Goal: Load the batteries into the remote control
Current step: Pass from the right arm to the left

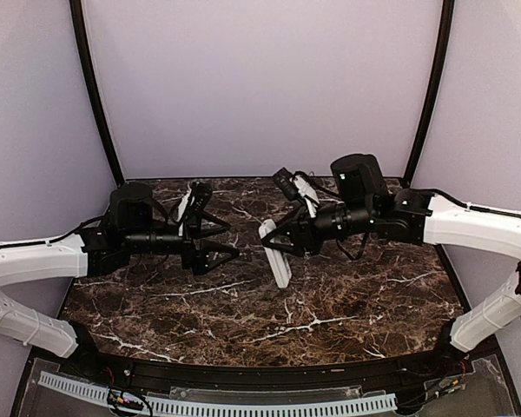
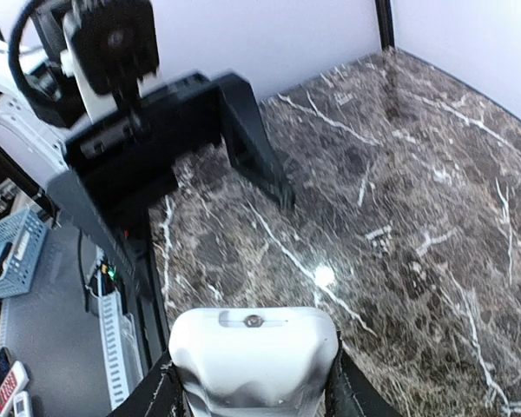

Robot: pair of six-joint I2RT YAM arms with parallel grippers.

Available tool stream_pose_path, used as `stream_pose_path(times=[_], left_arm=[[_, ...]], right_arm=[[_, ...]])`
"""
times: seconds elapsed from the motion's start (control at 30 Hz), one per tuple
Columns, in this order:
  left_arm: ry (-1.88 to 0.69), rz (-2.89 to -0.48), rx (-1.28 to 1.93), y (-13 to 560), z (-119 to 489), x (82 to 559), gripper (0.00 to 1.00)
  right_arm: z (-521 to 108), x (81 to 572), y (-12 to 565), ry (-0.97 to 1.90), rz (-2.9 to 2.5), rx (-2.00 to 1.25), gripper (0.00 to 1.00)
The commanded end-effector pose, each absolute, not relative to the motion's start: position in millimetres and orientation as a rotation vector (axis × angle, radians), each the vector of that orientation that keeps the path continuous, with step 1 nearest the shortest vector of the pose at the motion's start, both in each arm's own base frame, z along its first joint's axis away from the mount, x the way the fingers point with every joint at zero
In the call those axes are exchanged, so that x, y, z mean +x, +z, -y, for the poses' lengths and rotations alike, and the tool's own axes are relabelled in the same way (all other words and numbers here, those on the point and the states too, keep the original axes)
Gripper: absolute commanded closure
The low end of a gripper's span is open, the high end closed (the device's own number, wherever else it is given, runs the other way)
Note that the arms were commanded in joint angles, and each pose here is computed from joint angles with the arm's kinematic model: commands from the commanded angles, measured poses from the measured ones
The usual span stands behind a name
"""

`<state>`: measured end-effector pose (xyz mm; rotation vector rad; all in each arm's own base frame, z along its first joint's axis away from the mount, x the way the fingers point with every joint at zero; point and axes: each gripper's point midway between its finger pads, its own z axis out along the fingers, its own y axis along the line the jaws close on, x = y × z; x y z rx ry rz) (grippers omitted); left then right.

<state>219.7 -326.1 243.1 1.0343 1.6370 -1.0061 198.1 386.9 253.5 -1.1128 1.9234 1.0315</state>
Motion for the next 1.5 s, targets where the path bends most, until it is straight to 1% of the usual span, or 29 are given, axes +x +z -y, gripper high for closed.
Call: stream_pose_path(times=[0.0, 0.17, 0.23, 0.4, 0.6, 0.67, 0.73, 0.77, 0.8, 0.87, 0.9, 0.93, 0.97, 1.0, 1.07, 1.1, 1.13, 1.17, 1.2, 1.27, 1.3, 1.33, 1.37, 1.4, 1.43, 1.47], left_arm=[[-1.293, -1.41, 1.152, 282, 350, 170, 0.09], [-1.38, -1.386, 1.135, 295, 363, 168, 0.07], [-1.396, -1.38, 1.11, 300, 366, 171, 0.09], [-1.426, -1.416, 1.065, 306, 380, 183, 0.19], [-1.47, -1.377, 1.059, 316, 387, 181, 0.21], [-1.472, -1.373, 1.061, 316, 389, 180, 0.24], [-1.478, -1.376, 1.063, 316, 391, 180, 0.29], [-1.483, -1.377, 1.064, 316, 392, 180, 0.34], [-1.485, -1.375, 1.064, 316, 393, 180, 0.36], [-1.489, -1.371, 1.067, 316, 394, 179, 0.46], [-1.489, -1.369, 1.07, 316, 394, 178, 0.53], [-1.489, -1.368, 1.073, 316, 394, 177, 0.57], [-1.491, -1.366, 1.076, 315, 394, 177, 0.65], [-1.491, -1.369, 1.077, 314, 394, 176, 0.69], [-1.49, -1.373, 1.08, 313, 394, 176, 0.85], [-1.489, -1.377, 1.08, 312, 393, 175, 0.89], [-1.487, -1.383, 1.078, 311, 393, 175, 0.97], [-1.48, -1.399, 1.073, 309, 392, 177, 0.98], [-1.472, -1.415, 1.067, 307, 392, 178, 1.0], [-1.405, -1.508, 1.005, 299, 391, 192, 1.0], [-1.368, -1.607, 0.984, 283, 390, 198, 1.0], [-1.287, -1.67, 0.909, 280, 389, 215, 1.0], [-1.222, -1.813, 0.879, 255, 384, 222, 1.0], [-1.096, -1.965, 0.793, 233, 376, 240, 1.0], [-1.034, -2.033, 0.75, 223, 371, 247, 1.0], [-0.9, -2.175, 0.667, 198, 359, 260, 1.0]], right_arm=[[-401, 186, 331, 1.253, -1.61, -1.048, 0.73], [-402, 179, 351, 1.316, -1.528, -1.041, 0.73], [-402, 179, 355, 1.325, -1.514, -1.037, 0.73], [-402, 177, 357, 1.351, -1.498, -1.031, 0.73], [-401, 176, 356, 1.357, -1.498, -1.026, 0.74], [-400, 175, 357, 1.358, -1.492, -1.023, 0.74], [-400, 175, 355, 1.36, -1.493, -1.023, 0.74], [-400, 175, 354, 1.361, -1.496, -1.025, 0.74], [-401, 175, 353, 1.363, -1.496, -1.025, 0.74], [-401, 174, 352, 1.368, -1.497, -1.027, 0.74], [-401, 174, 352, 1.37, -1.497, -1.027, 0.74], [-401, 174, 352, 1.37, -1.497, -1.026, 0.74], [-401, 174, 352, 1.37, -1.497, -1.027, 0.74], [-401, 174, 352, 1.369, -1.497, -1.028, 0.74], [-400, 174, 351, 1.368, -1.5, -1.028, 0.74], [-400, 174, 350, 1.366, -1.506, -1.026, 0.74], [-399, 174, 349, 1.363, -1.514, -1.024, 0.72], [-399, 177, 348, 1.351, -1.533, -1.01, 0.68], [-398, 180, 345, 1.332, -1.56, -0.992, 0.58], [-394, 192, 339, 1.271, -1.632, -0.933, 0.3], [-390, 200, 336, 1.227, -1.674, -0.889, 0.16], [-386, 208, 331, 1.178, -1.718, -0.842, 0.08], [-379, 218, 327, 1.121, -1.764, -0.782, 0.02], [-372, 228, 320, 1.059, -1.814, -0.728, 0.02], [-363, 238, 312, 0.984, -1.868, -0.666, 0.01], [-355, 247, 304, 0.913, -1.919, -0.607, 0.01]])
